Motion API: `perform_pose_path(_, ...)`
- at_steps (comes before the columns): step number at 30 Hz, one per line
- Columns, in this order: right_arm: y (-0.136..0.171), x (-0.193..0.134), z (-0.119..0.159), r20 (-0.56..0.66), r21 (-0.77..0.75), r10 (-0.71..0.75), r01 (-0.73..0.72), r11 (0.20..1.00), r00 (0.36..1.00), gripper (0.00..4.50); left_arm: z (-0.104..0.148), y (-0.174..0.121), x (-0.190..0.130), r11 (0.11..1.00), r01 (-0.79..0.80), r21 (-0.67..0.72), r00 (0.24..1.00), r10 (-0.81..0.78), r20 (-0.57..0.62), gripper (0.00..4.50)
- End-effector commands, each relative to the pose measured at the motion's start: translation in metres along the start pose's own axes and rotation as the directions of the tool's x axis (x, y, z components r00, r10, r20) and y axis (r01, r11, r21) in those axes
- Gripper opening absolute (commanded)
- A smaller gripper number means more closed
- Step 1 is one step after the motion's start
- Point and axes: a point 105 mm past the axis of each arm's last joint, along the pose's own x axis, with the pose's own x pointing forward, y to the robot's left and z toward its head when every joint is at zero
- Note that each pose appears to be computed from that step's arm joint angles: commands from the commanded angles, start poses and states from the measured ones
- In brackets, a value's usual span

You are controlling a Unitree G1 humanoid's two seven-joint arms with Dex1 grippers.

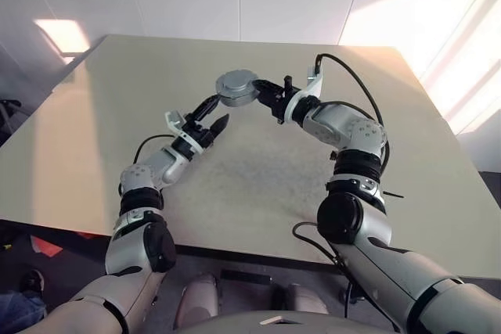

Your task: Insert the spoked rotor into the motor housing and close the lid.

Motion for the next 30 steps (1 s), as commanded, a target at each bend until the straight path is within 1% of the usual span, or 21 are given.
perform_pose_path(1, 0.017, 0.003, -0.008, -0.034, -0.038, 0.06, -0.062, 0.997, 0.998, 1.18, -0.004, -0.023, 0.011, 0.996, 0.08, 0.043, 0.996, -0.078, -0.048, 4.04)
perform_pose_path(7, 0.018, 0.004, -0.013, -0.054, -0.046, 0.065, -0.068, 0.997, 0.996, 1.18, -0.008, -0.035, 0.019, 0.991, 0.126, 0.05, 0.99, -0.123, -0.068, 4.04)
perform_pose_path(14, 0.016, 0.003, -0.014, -0.051, -0.049, 0.06, -0.062, 0.997, 0.997, 1.18, -0.014, -0.037, 0.019, 0.99, 0.132, 0.051, 0.987, -0.127, -0.1, 4.04)
perform_pose_path(19, 0.014, 0.004, -0.015, -0.051, -0.054, 0.055, -0.058, 0.997, 0.997, 1.18, -0.03, -0.037, 0.016, 0.99, 0.134, 0.051, 0.977, -0.123, -0.171, 4.04)
perform_pose_path(22, 0.012, 0.004, -0.017, -0.057, -0.057, 0.049, -0.052, 0.997, 0.997, 1.18, -0.036, -0.035, 0.013, 0.99, 0.13, 0.057, 0.974, -0.117, -0.195, 4.04)
perform_pose_path(23, 0.011, 0.004, -0.017, -0.059, -0.057, 0.048, -0.051, 0.997, 0.997, 1.18, -0.035, -0.035, 0.014, 0.99, 0.129, 0.061, 0.976, -0.116, -0.187, 4.04)
perform_pose_path(28, 0.01, 0.005, -0.017, -0.062, -0.061, 0.044, -0.048, 0.997, 0.997, 1.18, -0.014, -0.032, 0.022, 0.99, 0.094, 0.101, 0.993, -0.086, -0.077, 4.04)
perform_pose_path(30, 0.011, 0.006, -0.017, -0.063, -0.064, 0.043, -0.047, 0.997, 0.997, 1.18, -0.008, -0.03, 0.024, 0.991, 0.08, 0.108, 0.996, -0.074, -0.054, 4.04)
